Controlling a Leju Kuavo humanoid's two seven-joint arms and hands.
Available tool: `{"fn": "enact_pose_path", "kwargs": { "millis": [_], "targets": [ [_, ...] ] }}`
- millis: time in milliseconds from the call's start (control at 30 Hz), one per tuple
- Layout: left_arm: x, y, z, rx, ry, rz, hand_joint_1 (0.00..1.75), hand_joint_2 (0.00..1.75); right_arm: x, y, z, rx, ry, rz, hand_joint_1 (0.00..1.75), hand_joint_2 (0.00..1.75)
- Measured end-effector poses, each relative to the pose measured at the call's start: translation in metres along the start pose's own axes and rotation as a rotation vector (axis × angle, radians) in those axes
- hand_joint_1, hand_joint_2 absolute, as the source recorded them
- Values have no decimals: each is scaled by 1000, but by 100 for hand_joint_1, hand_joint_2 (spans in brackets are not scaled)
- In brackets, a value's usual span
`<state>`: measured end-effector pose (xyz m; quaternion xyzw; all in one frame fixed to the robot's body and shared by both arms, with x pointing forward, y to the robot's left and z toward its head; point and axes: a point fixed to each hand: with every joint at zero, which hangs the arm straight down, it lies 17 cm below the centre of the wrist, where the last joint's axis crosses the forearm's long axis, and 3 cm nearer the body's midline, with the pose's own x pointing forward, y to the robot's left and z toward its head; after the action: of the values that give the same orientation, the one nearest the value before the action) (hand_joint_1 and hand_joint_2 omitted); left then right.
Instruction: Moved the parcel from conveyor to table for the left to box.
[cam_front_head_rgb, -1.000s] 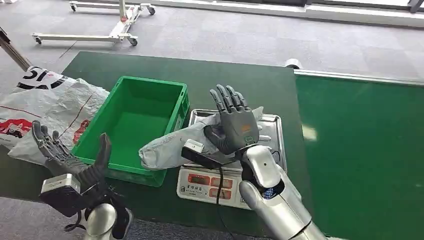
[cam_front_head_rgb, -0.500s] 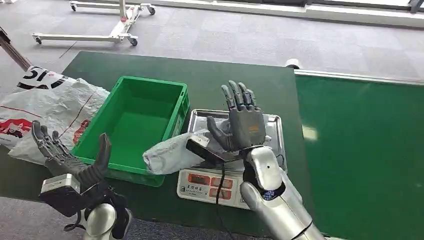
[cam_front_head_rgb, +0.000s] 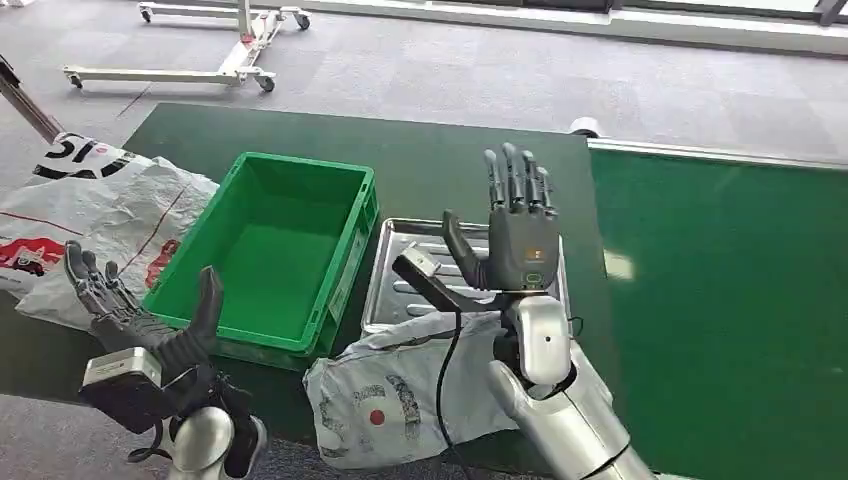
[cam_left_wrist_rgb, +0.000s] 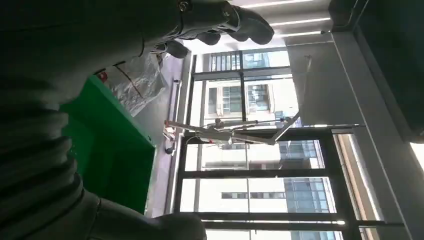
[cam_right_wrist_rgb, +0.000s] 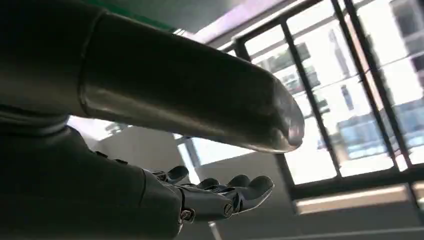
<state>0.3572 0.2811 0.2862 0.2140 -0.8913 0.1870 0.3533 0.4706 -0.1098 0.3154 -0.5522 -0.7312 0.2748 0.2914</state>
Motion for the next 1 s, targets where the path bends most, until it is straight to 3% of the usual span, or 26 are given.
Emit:
{"fn": "enact_pose_path", "kwargs": {
  "millis": [100, 400, 467, 567, 633, 667, 733, 833, 1000],
  "targets": [
    [-2, -1, 1, -1, 5, -4, 0, 175, -23, -11, -6, -61, 45, 23, 0, 0],
    [-2, -10, 5, -40, -5, -14, 0, 175, -35, -10, -8, -58, 43, 54, 0, 0],
    [-9, -43, 17, -200, 3, -36, 0, 175, -39, -10, -8, -54, 51, 59, 0, 0],
    [-29, -116, 68, -578, 73, -27, 0, 175, -38, -7, -9, -40, 31, 71, 0, 0],
    [-34, -156, 115, -837, 102, 5, 0, 175, -36, -7, -11, -35, 16, 76, 0, 0],
    [-36, -177, 152, -1006, 115, 24, 0, 175, -35, -7, -13, -34, 15, 77, 0, 0],
    [-37, -195, 205, -1209, 135, 43, 0, 175, -36, -8, -17, -35, 24, 79, 0, 0],
    [-43, -201, 238, -1301, 165, 54, 0, 175, -38, -10, -19, -39, 31, 81, 0, 0],
    [-50, -203, 255, -1353, 184, 52, 0, 175, -38, -10, -19, -39, 31, 81, 0, 0]
  ]
}}
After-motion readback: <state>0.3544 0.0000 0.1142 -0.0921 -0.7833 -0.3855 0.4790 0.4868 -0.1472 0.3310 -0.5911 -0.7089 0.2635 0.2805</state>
